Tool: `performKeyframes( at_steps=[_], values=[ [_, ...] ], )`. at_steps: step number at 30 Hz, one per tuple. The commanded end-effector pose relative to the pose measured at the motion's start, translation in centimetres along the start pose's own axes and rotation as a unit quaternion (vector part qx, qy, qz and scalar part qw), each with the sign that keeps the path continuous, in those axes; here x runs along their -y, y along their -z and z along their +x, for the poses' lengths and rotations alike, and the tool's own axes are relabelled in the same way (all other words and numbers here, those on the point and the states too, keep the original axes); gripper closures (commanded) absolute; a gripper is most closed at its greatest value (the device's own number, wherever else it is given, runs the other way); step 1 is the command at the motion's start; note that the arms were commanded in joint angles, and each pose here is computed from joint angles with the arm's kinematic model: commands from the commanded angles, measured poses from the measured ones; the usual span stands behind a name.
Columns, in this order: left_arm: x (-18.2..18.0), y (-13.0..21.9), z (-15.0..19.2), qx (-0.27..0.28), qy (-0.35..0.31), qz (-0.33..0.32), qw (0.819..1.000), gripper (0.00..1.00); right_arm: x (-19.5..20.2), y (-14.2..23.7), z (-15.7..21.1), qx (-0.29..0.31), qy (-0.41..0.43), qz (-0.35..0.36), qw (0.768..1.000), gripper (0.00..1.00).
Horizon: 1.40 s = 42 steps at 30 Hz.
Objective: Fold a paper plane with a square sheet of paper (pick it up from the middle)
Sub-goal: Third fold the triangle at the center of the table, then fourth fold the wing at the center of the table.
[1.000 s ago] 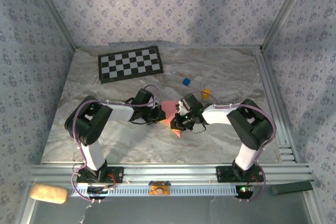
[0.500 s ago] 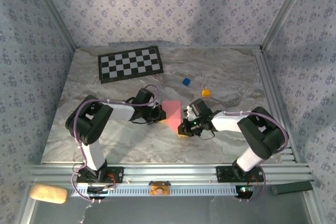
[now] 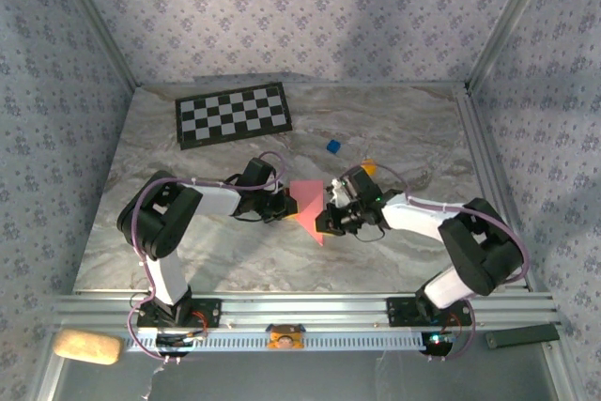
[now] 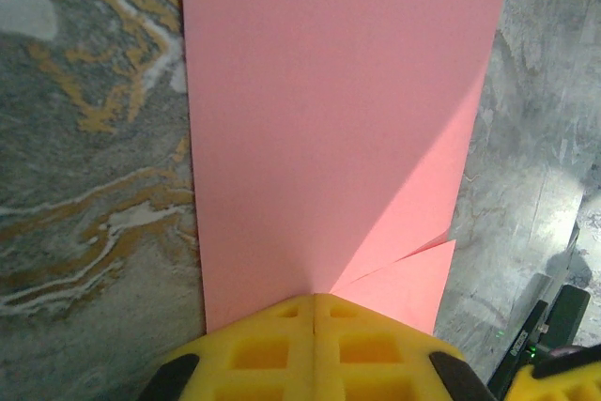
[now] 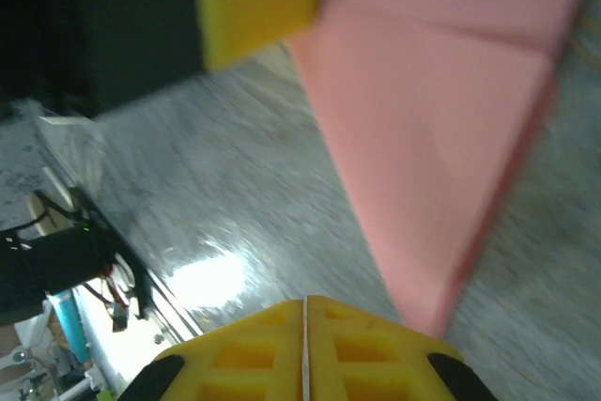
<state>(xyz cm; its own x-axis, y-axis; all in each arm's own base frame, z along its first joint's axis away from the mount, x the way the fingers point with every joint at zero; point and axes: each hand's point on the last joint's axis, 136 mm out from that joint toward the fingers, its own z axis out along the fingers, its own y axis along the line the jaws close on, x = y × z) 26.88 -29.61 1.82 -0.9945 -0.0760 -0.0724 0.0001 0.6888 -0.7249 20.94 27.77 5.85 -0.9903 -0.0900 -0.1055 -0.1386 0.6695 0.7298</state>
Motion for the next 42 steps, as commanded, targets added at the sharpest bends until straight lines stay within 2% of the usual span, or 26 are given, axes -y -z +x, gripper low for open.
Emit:
performKeyframes(
  at_steps=[1,8,16,19,24,30,34,38,42],
  values=[
    [-3.0,-0.2,0.5,-0.006,0.019,-0.057,0.998,1.0,0.6,-1.6,0.9,-0.037,-0.006,0.004,0.999,0.91],
    [-3.0,0.0,0.5,-0.005,0.018,-0.059,0.998,1.0,3.2,-2.4,3.3,-0.062,-0.029,0.031,0.997,0.91],
    [-2.7,0.0,0.3,-0.006,0.013,-0.059,0.998,1.0,5.7,-0.7,5.9,-0.069,-0.044,0.061,0.995,0.91],
    [-2.7,0.0,0.3,-0.007,0.014,-0.057,0.998,1.0,5.1,0.4,4.5,-0.044,-0.045,0.049,0.997,0.91],
    [-2.6,0.1,0.5,-0.004,0.027,-0.054,0.998,1.0,1.2,1.2,1.0,-0.002,-0.009,0.014,1.0,0.91],
    [-2.1,0.0,0.6,0.007,0.041,-0.044,0.998,1.0,1.6,-0.8,-1.7,0.027,-0.049,0.048,0.997,0.91],
    [-1.7,0.0,0.6,0.009,0.037,-0.042,0.998,1.0,1.9,-2.3,-2.1,0.02,-0.058,0.051,0.997,0.92],
    [-1.0,0.5,0.2,0.012,0.019,-0.04,0.999,1.0,4.7,-2.6,-0.8,0.002,-0.077,0.108,0.991,0.94],
    [1.4,1.6,-0.9,0.02,-0.007,-0.027,0.999,0.94,5.8,-2.6,0.3,-0.004,-0.086,0.117,0.989,0.96]
  ],
)
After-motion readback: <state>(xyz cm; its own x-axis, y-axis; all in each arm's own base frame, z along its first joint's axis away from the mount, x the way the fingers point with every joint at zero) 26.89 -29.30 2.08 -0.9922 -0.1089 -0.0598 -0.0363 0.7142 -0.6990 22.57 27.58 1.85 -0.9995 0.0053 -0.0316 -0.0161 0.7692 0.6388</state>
